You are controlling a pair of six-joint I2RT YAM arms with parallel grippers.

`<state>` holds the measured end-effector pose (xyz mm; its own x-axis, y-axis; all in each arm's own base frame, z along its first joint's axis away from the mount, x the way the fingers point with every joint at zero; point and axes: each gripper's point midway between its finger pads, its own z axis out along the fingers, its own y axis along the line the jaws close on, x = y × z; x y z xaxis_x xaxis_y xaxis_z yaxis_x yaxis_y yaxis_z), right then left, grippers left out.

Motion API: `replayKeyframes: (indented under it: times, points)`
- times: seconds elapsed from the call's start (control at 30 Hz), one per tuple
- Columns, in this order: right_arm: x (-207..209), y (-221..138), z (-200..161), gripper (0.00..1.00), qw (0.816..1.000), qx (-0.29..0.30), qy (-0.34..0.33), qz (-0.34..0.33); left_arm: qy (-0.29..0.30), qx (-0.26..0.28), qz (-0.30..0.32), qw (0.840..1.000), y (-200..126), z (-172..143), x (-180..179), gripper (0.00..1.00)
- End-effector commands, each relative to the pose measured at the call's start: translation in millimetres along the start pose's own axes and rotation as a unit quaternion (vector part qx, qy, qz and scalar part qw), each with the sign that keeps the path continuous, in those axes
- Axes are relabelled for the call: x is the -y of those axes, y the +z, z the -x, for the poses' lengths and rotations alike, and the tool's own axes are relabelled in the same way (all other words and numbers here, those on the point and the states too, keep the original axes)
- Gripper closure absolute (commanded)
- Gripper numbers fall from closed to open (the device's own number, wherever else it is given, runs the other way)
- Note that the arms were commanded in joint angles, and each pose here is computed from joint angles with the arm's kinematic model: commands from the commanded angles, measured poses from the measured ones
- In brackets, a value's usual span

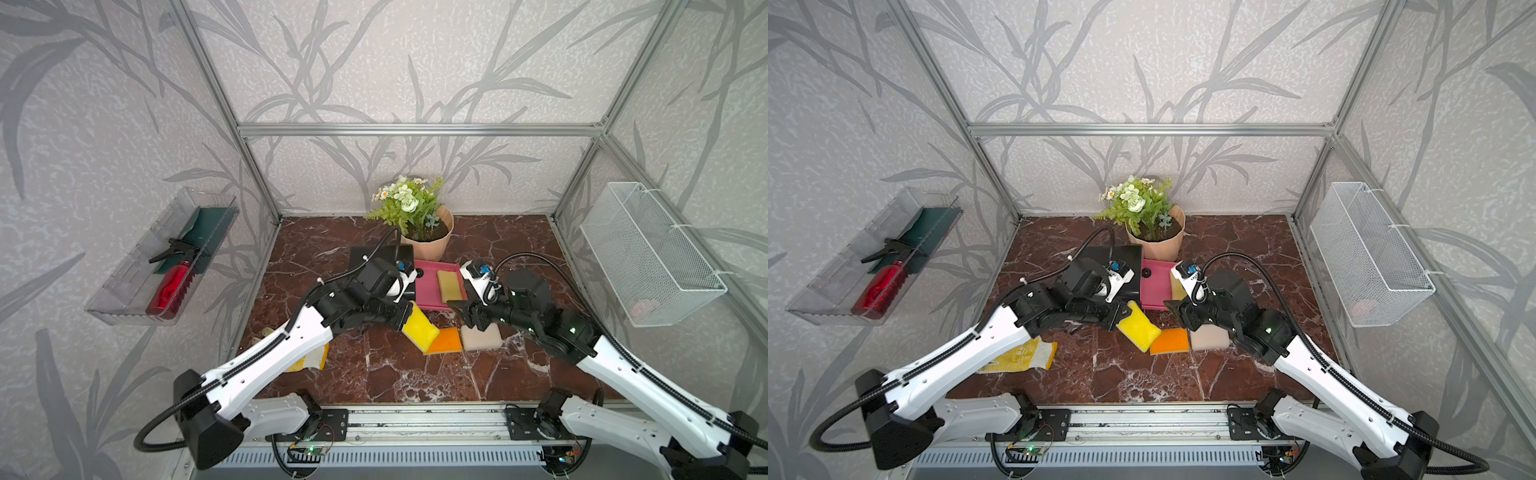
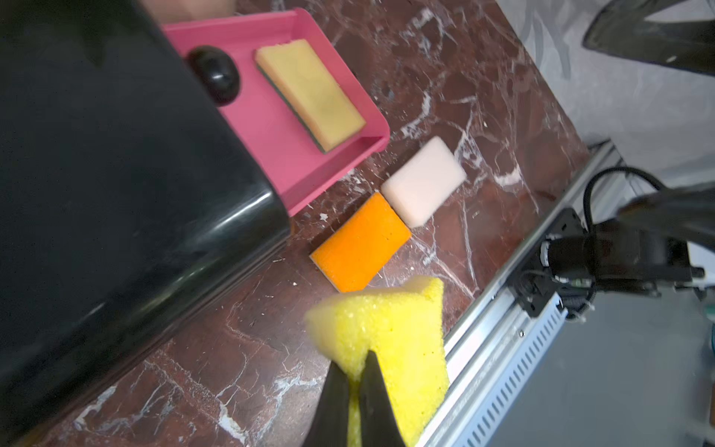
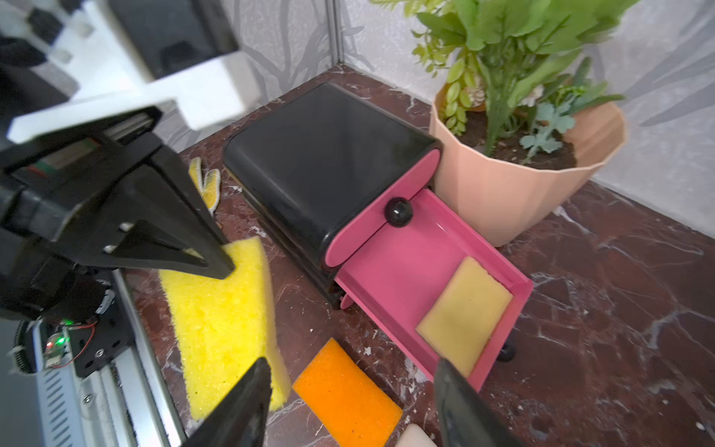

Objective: Take the sponge out of the drawer
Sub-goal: Pick up the sponge from the drawer.

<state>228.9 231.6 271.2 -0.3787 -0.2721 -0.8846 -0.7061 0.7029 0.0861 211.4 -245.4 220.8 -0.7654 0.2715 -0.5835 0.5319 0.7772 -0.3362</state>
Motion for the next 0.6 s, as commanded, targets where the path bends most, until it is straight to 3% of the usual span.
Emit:
replayKeyframes:
  times: [0.0, 0.2, 0.57]
  points:
    - [19.2, -2.5, 5.3, 0.29, 0.997, 0.032, 0.032, -0.054, -0.104, 0.098, 0.047, 0.989, -17.4, 7.3, -23.9, 1.00]
    - [23.5, 0.2, -0.5, 0.26, 0.996, 0.039, 0.049, -0.063, -0.191, 0.153, 0.116, 0.963, -20.5, -33.7, -68.0, 1.00]
    - [33.6, -5.5, -8.3, 0.24, 0.994, 0.039, 0.052, -0.092, -0.295, 0.164, 0.103, 0.936, 32.5, -86.7, -96.5, 1.00]
